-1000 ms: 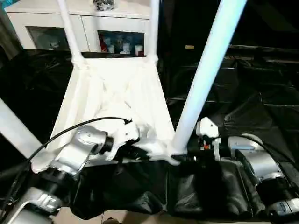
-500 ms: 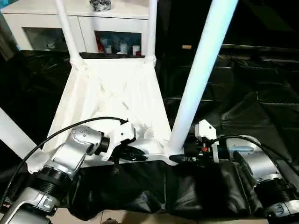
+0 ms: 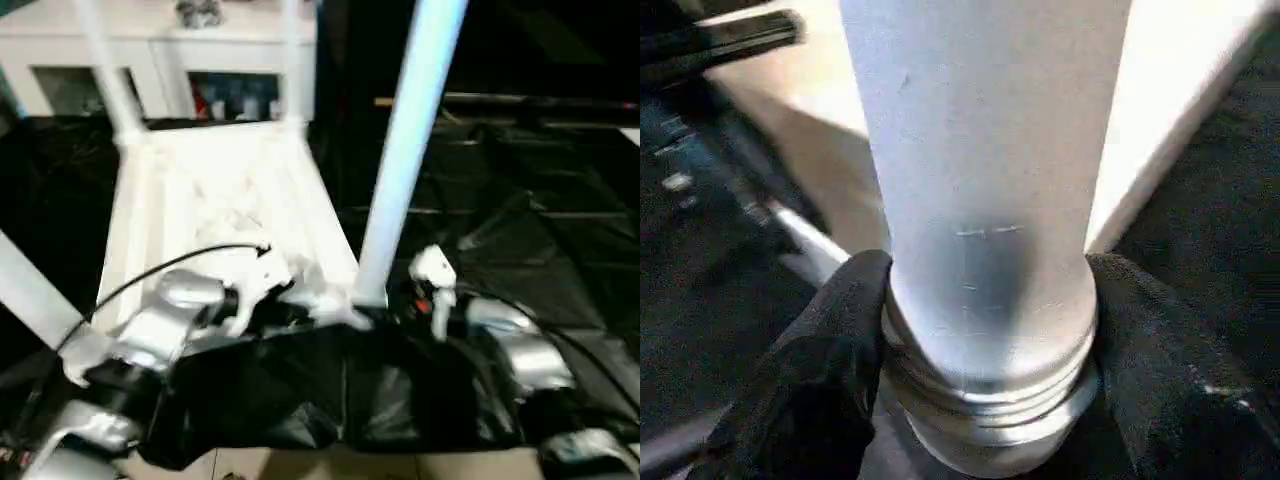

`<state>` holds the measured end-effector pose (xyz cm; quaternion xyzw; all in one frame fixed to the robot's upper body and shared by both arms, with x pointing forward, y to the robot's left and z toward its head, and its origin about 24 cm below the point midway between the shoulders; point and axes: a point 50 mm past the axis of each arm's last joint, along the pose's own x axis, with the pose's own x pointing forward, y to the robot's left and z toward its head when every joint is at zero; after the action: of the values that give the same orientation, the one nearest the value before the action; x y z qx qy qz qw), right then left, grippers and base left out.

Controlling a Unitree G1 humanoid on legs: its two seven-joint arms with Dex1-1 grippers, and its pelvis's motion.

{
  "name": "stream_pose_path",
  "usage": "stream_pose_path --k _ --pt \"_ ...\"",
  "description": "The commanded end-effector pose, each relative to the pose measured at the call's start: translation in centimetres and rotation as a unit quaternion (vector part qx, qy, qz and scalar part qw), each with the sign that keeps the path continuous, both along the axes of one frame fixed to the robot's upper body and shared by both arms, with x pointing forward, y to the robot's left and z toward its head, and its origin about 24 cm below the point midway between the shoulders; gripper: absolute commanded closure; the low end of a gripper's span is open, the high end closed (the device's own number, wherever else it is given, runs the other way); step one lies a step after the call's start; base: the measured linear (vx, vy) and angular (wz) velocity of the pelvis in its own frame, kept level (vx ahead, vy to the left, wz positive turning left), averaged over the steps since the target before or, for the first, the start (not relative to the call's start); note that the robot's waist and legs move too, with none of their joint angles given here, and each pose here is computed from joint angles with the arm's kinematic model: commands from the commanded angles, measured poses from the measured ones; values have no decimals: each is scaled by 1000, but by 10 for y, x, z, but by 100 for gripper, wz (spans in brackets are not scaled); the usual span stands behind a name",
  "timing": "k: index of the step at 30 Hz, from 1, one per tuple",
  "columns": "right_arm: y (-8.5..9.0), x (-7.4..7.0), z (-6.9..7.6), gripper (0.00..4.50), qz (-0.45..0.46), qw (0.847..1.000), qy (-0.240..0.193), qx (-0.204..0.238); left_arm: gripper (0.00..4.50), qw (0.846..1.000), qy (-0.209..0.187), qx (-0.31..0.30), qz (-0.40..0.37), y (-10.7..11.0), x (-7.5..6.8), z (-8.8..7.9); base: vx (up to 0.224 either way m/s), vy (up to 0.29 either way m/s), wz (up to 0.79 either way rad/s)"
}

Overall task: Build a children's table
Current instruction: Rotate leg to tighten

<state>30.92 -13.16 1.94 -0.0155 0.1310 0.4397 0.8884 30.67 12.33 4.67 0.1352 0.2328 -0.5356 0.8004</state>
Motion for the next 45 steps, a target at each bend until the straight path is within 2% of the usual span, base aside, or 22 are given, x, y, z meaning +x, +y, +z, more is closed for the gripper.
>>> stream_pose_path --k 1,4,6,8,9,11,12,17,18,19,22,25,27,29,32,33,36,40,43,45 --pt "36 1 -18 178 -42 998 34 -27 450 998 -21 -57 24 -41 7 10 0 0 0" --pt "45 6 -19 178 -75 996 37 -29 450 997 -23 -63 39 -50 9 11 0 0 0" --pt "65 7 -13 178 -66 997 30 -1 450 997 -32 -67 23 -62 8 13 0 0 0" --pt "71 7 -10 178 -57 998 27 9 450 997 -35 -67 13 -64 7 14 0 0 0" --pt "74 7 -8 144 -49 998 25 17 450 997 -37 -65 -3 -65 5 14 0 0 0" --pt "75 8 -6 144 -44 998 26 29 450 997 -36 -63 -13 -64 3 14 0 0 0" --pt "74 8 -4 106 -34 998 25 40 450 997 -35 -62 -23 -61 1 14 0 0 0" --pt "60 6 2 98 12 1000 2 28 450 996 -26 -61 -58 -47 -5 13 0 0 0" --pt "52 5 4 98 33 999 -4 21 450 995 -20 -61 -75 -41 -8 13 53 -1 6" --pt "52 5 4 98 33 999 -4 21 450 995 -20 -61 -75 -41 -8 13 53 -1 6" --pt "37 2 7 98 69 998 -10 10 450 993 -10 -60 -103 -29 -13 14 55 0 7" --pt "8 -7 12 98 148 989 -2 -18 450 989 12 -56 -136 -9 -17 16 0 0 0" --pt "-1 -12 14 98 183 983 1 -29 450 988 24 -58 -144 -2 -17 17 0 0 0" --pt "-6 -14 15 128 196 980 2 -37 450 986 32 -63 -148 2 -17 17 0 0 0" --pt "-10 -15 16 134 203 978 9 -38 450 985 41 -63 -152 6 -17 16 0 0 0" --pt "-11 -16 17 159 211 977 14 -36 450 984 47 -63 -158 8 -17 16 0 0 0" --pt "-12 -17 19 177 218 975 13 -37 450 983 53 -62 -162 10 -17 15 0 0 0" --pt "-9 -21 19 181 235 971 21 -26 450 983 65 -57 -165 11 -17 11 0 0 0" --pt "-5 -23 16 181 233 972 28 -16 450 984 62 -58 -157 10 -17 11 0 0 0" --pt "-2 -20 12 181 202 979 22 -8 450 990 39 -45 -126 9 -11 10 0 0 0"
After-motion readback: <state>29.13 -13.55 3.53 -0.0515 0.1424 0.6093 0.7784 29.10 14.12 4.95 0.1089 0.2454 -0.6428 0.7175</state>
